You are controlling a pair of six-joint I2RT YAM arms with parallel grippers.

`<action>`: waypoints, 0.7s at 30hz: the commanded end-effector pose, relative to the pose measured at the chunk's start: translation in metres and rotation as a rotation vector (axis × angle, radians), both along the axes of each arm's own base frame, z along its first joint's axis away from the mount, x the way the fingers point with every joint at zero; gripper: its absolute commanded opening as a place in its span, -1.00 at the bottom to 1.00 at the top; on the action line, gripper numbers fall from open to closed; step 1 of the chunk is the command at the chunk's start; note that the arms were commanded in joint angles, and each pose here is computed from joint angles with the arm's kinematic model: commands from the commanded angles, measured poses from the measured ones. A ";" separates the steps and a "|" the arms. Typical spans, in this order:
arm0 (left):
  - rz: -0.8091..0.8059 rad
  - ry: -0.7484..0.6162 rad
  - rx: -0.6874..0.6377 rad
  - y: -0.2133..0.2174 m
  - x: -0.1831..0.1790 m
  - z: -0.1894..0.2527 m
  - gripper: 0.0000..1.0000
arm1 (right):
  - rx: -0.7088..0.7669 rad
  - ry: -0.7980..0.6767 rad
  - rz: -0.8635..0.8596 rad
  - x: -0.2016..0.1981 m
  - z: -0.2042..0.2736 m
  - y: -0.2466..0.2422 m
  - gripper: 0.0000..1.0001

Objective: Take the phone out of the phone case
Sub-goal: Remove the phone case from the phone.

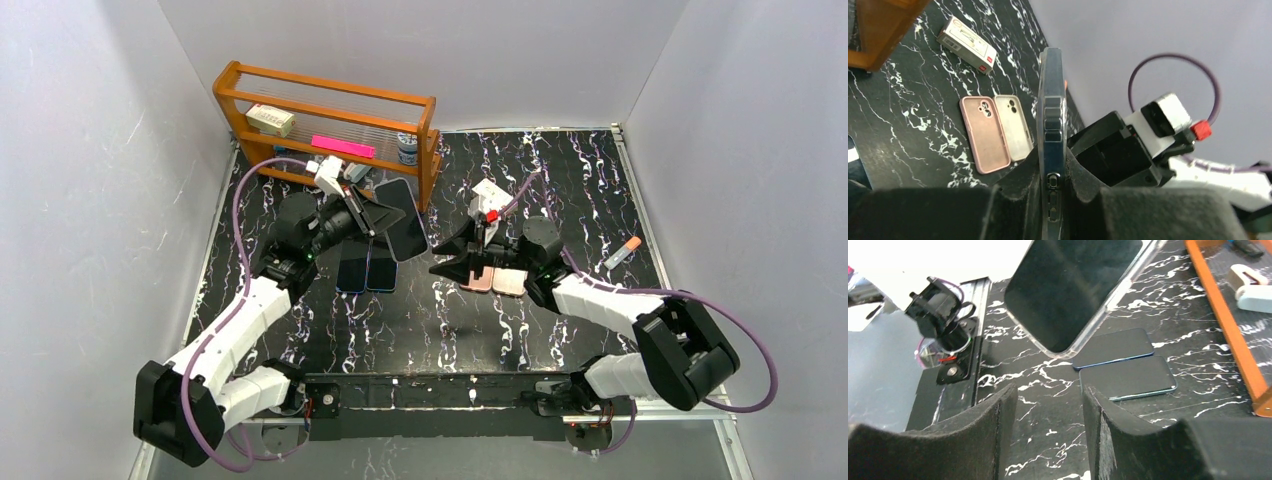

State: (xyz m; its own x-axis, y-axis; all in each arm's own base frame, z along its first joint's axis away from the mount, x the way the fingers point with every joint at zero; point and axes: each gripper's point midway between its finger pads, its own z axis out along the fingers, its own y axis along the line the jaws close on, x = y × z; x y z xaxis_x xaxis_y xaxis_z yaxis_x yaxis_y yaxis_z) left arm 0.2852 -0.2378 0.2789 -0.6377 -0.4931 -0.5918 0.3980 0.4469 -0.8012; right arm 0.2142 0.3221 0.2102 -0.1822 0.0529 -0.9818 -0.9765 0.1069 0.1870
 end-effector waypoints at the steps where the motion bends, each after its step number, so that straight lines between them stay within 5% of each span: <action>1: -0.218 -0.150 0.124 -0.012 -0.024 0.008 -1.00 | -0.046 -0.029 0.114 -0.022 -0.002 -0.003 0.18; 21: -0.472 -0.279 0.037 -0.029 -0.059 0.038 -1.00 | -0.002 -0.105 0.354 -0.046 0.031 0.011 -0.04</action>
